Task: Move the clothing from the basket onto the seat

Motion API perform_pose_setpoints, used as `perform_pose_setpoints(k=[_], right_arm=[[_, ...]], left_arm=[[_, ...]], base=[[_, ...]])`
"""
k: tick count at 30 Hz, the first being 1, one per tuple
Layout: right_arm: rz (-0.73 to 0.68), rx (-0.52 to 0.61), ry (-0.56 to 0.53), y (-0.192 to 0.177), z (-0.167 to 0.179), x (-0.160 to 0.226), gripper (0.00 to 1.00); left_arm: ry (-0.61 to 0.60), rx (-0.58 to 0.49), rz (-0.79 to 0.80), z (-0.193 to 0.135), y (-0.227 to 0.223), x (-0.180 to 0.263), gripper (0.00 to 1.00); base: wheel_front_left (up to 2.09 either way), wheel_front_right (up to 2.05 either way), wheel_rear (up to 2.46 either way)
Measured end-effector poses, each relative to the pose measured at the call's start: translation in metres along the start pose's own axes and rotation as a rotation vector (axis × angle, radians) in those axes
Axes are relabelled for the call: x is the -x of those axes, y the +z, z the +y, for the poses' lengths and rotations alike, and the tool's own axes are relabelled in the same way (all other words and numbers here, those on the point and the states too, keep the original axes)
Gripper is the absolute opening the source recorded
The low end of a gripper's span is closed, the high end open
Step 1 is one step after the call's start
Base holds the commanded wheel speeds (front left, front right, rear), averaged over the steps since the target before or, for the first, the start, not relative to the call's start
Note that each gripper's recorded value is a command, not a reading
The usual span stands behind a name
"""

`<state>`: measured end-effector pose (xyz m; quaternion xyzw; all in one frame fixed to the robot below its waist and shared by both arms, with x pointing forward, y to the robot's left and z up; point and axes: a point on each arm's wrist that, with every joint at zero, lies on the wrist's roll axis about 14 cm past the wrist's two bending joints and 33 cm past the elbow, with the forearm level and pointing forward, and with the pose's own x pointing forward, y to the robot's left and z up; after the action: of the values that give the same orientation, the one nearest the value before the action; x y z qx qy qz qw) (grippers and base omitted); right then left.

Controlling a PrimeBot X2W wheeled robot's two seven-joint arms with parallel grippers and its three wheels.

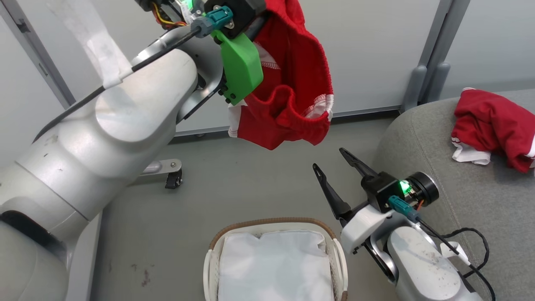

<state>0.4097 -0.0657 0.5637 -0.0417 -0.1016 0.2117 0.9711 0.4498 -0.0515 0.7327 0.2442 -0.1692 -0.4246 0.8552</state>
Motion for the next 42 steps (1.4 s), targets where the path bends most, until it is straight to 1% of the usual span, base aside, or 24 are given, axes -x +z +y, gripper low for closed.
perform_pose_setpoints(k=[10,18,19,21,22,32,33,34,35,36,38,39,40,42], right_arm=[[-0.019,0.068,0.067,0.012,0.009,-0.031,1.00],[-0.073,0.091,0.051,0.032,-0.001,-0.049,1.00],[-0.079,0.096,0.043,0.034,-0.004,-0.050,0.55],[-0.081,0.093,0.031,0.034,-0.008,-0.051,0.14],[-0.081,0.090,0.024,0.034,-0.010,-0.051,0.00],[-0.095,0.089,-0.001,0.038,-0.020,-0.055,0.00],[-0.097,0.089,-0.003,0.039,-0.021,-0.055,0.00],[-0.099,0.089,-0.005,0.039,-0.021,-0.055,0.00],[-0.101,0.088,-0.007,0.040,-0.022,-0.056,0.00],[-0.104,0.088,-0.008,0.041,-0.023,-0.056,0.00],[-0.106,0.087,-0.011,0.041,-0.024,-0.056,0.00],[-0.107,0.086,-0.013,0.041,-0.024,-0.057,0.00],[-0.108,0.084,-0.016,0.041,-0.025,-0.057,0.00],[-0.113,0.082,-0.025,0.042,-0.028,-0.057,0.00]], left_arm=[[-0.033,-0.001,-0.026,-0.014,0.008,0.002,0.00],[-0.051,0.019,-0.022,-0.023,0.000,0.006,0.00],[-0.053,0.026,-0.018,-0.025,-0.003,0.007,0.00],[-0.052,0.042,-0.015,-0.026,-0.007,0.008,0.00],[-0.050,0.049,-0.015,-0.027,-0.009,0.009,0.00],[-0.023,0.140,0.018,-0.031,-0.040,0.017,0.00],[-0.017,0.150,0.013,-0.031,-0.042,0.017,0.04],[-0.012,0.156,0.009,-0.032,-0.044,0.018,0.16],[-0.006,0.167,0.006,-0.032,-0.046,0.019,0.19],[0.005,0.182,0.003,-0.032,-0.050,0.020,0.26],[0.021,0.222,0.000,-0.035,-0.058,0.022,0.54],[0.032,0.248,0.002,-0.037,-0.063,0.023,0.74],[0.038,0.271,0.005,-0.040,-0.069,0.025,1.00],[0.063,0.316,0.006,-0.044,-0.078,0.027,1.00]], base=[[0.00,0.00,0.00],[0.00,0.00,0.00],[0.00,0.00,0.00],[0.00,0.00,0.00],[0.00,0.00,0.00],[0.00,0.00,0.00],[0.00,0.00,0.00],[0.00,0.00,0.00],[0.00,0.00,0.00],[0.00,0.00,0.00],[0.00,0.00,0.00],[0.00,0.00,0.00],[0.00,0.00,0.00],[0.00,0.00,0.00]])
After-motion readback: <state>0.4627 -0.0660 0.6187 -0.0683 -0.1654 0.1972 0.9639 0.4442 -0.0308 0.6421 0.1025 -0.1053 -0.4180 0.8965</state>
